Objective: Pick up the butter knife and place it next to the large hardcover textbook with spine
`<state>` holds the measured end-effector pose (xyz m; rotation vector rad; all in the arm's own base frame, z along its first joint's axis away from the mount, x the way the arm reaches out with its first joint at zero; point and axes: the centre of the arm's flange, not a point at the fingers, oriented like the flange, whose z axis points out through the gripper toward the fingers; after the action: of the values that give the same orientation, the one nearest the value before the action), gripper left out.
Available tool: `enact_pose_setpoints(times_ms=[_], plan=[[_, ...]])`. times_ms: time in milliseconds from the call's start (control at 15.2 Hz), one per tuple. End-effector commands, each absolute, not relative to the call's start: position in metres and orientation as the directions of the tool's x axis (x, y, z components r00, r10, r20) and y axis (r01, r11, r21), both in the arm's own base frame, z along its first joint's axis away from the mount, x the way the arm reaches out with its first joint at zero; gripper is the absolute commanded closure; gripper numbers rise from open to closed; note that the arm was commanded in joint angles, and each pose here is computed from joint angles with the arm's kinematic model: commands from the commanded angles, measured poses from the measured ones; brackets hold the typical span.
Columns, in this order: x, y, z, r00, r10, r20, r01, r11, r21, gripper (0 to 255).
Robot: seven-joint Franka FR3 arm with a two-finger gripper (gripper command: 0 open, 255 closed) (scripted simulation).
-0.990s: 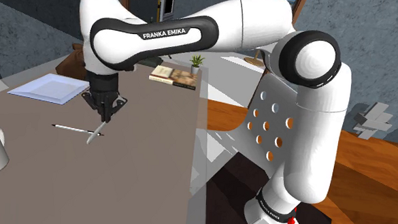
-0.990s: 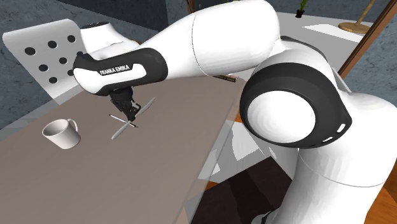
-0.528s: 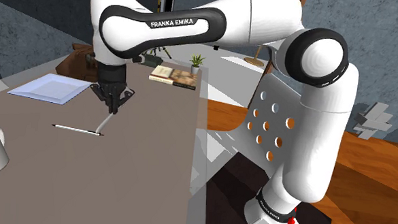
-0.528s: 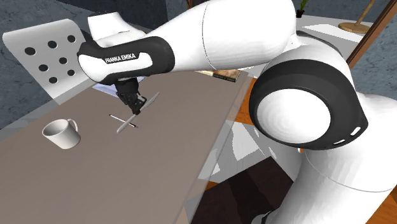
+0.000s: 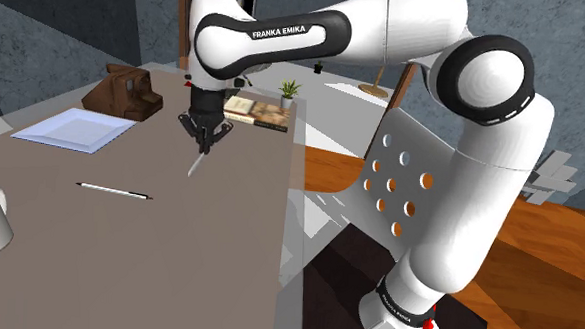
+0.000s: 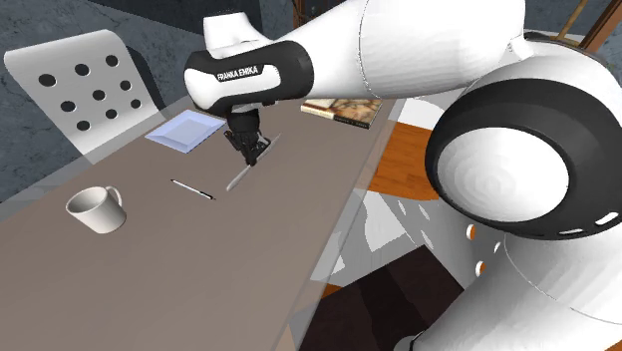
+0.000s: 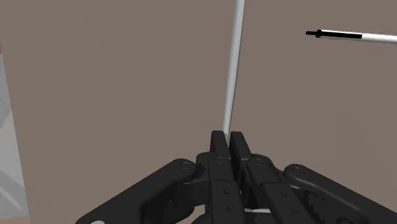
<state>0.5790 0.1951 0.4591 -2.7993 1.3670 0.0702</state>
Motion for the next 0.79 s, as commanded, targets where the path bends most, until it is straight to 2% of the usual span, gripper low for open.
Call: enact_pose_setpoints(times_ms=[0, 726], plan=[[0.58, 0.169, 0.459, 0.615, -0.787, -0.052, -0.788, -0.616, -0.003, 255], [0.593, 0.025, 0.459, 0.615, -0.787, -0.052, -0.788, -0.616, -0.003, 255]])
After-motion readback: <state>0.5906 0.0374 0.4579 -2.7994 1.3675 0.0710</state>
